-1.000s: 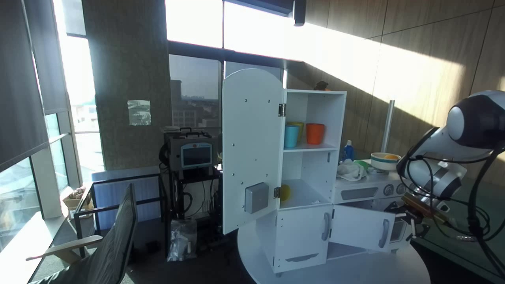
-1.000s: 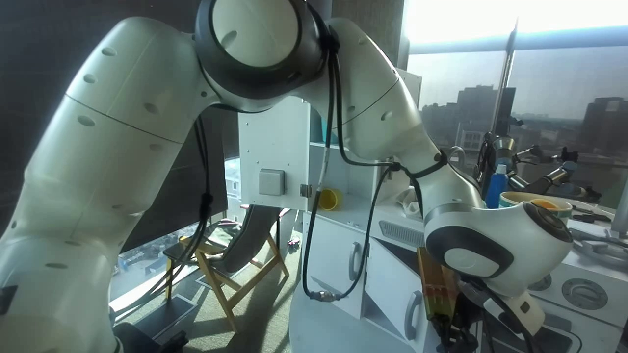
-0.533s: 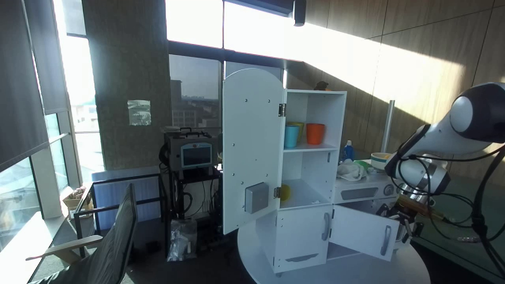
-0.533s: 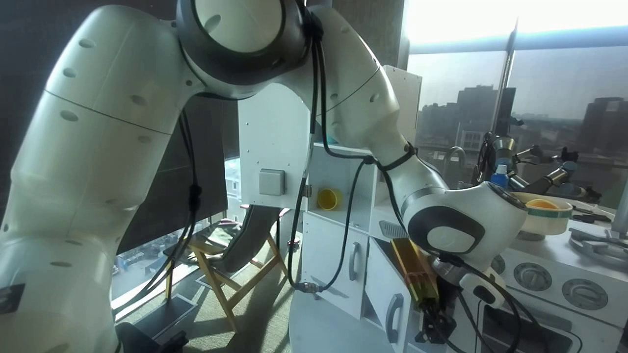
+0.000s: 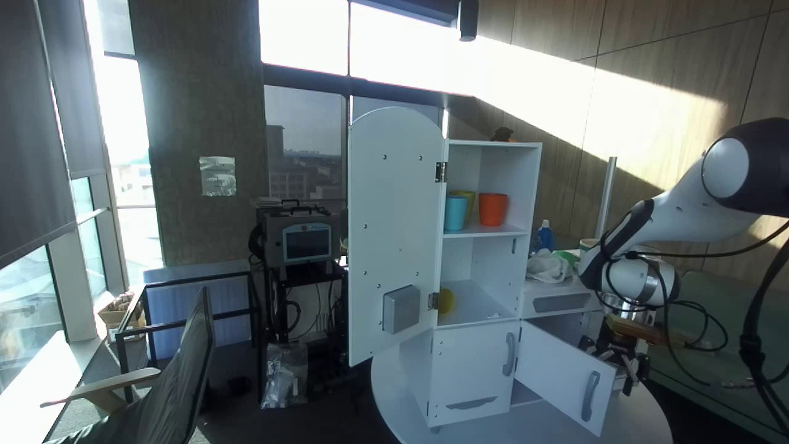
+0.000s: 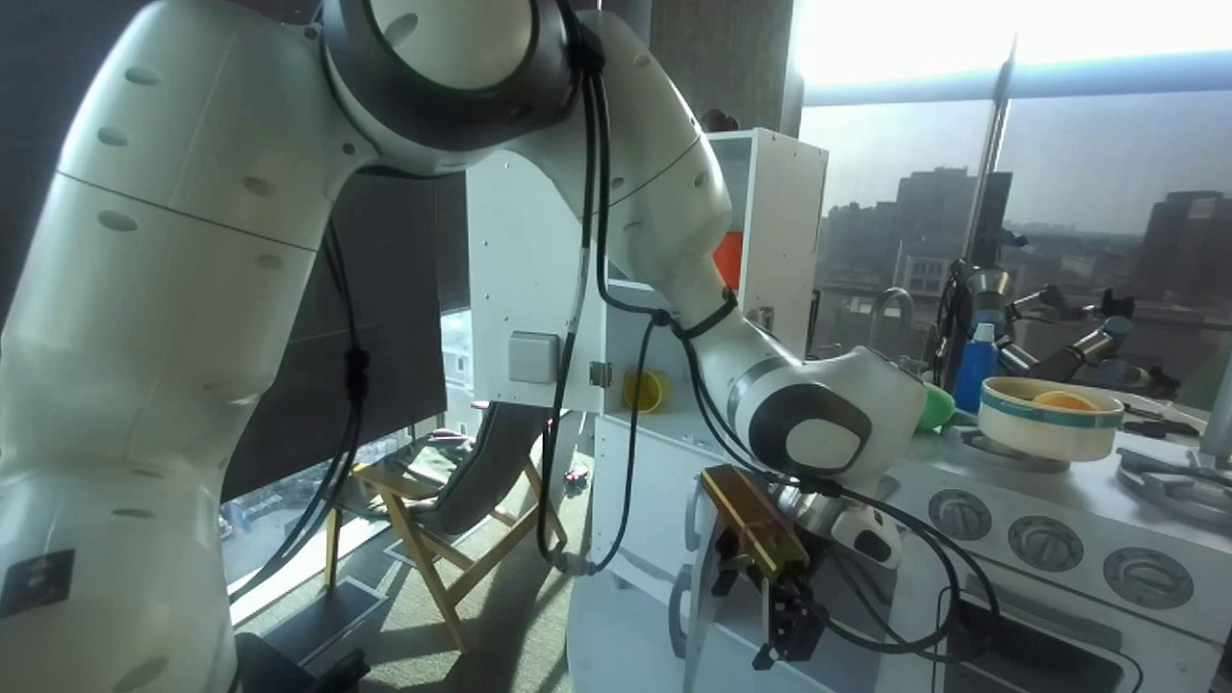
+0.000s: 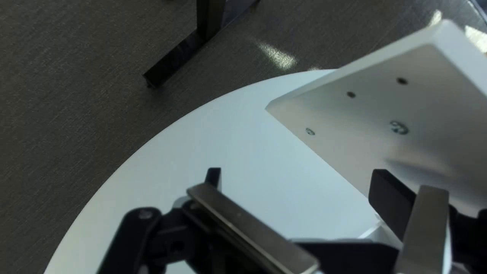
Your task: Open the middle cabinet door at the bottom and close the top left cabinet door
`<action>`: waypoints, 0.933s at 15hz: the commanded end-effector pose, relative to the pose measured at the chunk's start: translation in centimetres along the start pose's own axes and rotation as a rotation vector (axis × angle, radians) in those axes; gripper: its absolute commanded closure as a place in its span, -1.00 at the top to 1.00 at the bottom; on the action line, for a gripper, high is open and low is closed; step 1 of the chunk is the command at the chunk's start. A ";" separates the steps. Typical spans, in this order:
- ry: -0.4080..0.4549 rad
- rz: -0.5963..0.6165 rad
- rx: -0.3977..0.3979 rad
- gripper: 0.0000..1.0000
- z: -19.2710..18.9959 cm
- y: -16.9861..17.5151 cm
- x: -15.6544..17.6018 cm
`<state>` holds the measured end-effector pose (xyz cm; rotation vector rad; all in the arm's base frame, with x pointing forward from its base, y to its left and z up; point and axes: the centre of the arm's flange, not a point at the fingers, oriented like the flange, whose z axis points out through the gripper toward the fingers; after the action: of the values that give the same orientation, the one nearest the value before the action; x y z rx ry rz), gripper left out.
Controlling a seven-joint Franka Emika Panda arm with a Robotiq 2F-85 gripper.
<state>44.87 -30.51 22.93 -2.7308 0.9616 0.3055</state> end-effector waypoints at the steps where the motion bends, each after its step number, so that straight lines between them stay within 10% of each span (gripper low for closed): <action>1: -0.018 -0.084 -0.069 1.00 0.4 -2.3 -3.2; 14: 0.083 -0.453 -0.106 1.00 5.6 -9.8 -9.6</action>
<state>45.28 -17.52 20.81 -2.9697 0.4455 0.2504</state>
